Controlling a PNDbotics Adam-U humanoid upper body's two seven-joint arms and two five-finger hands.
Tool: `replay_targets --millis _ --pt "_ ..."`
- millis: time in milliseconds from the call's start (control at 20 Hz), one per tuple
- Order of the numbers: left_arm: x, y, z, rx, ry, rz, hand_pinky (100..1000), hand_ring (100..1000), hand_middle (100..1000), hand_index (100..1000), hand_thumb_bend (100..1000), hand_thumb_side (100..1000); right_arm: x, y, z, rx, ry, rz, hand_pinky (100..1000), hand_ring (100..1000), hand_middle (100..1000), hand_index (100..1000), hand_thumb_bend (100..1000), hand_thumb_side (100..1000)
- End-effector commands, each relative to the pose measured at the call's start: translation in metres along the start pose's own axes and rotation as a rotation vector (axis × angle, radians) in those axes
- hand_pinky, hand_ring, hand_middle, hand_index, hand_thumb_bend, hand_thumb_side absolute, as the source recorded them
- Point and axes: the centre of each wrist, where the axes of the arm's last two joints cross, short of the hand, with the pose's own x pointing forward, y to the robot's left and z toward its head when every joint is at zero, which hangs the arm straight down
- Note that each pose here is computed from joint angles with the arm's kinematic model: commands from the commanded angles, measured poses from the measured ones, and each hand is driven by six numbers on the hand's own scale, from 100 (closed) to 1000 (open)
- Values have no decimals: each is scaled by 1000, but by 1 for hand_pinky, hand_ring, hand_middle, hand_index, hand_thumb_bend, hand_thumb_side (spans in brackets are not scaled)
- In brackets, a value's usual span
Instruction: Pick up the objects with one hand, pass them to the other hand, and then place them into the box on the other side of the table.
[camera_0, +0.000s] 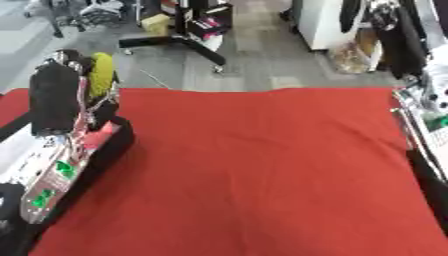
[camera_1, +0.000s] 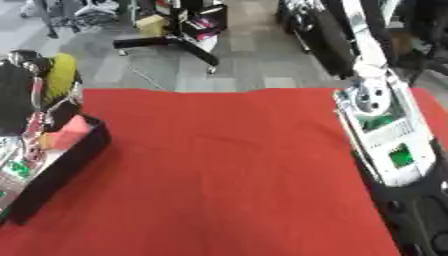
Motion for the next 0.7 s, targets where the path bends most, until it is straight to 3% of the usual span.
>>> replay_targets --millis 50,100,200,300,350,500,700 --pt "-34 -14 -13 -153 104 -147 586 458 519 637 275 273 2 -5 -2 6 -14 22 812 239 220 279 100 867" --pt "-40 -17 -14 -195 134 -170 638 507 556 674 342 380 1 -5 -2 7 -12 21 813 238 219 279 100 868" --pt "-47 -18 -15 -231 194 -185 772 713 746 837 595 765 0 -5 -1 8 -8 21 814 237 219 279 100 871" --pt "-52 -13 -15 -264 235 -167 825 782 813 893 696 897 -1 -5 0 8 -4 23 814 237 218 279 100 872" --pt "-53 -7 -15 -274 241 -153 836 798 831 904 694 938 -1 -5 0 8 -2 24 815 236 218 279 100 872" --pt "-50 21 -14 -234 216 -101 847 812 847 898 666 935 -3 -7 1 5 4 31 815 236 219 279 100 874" --pt "-38 76 5 -96 144 31 836 780 811 857 531 908 -5 -10 4 -10 12 43 817 239 221 282 100 878"
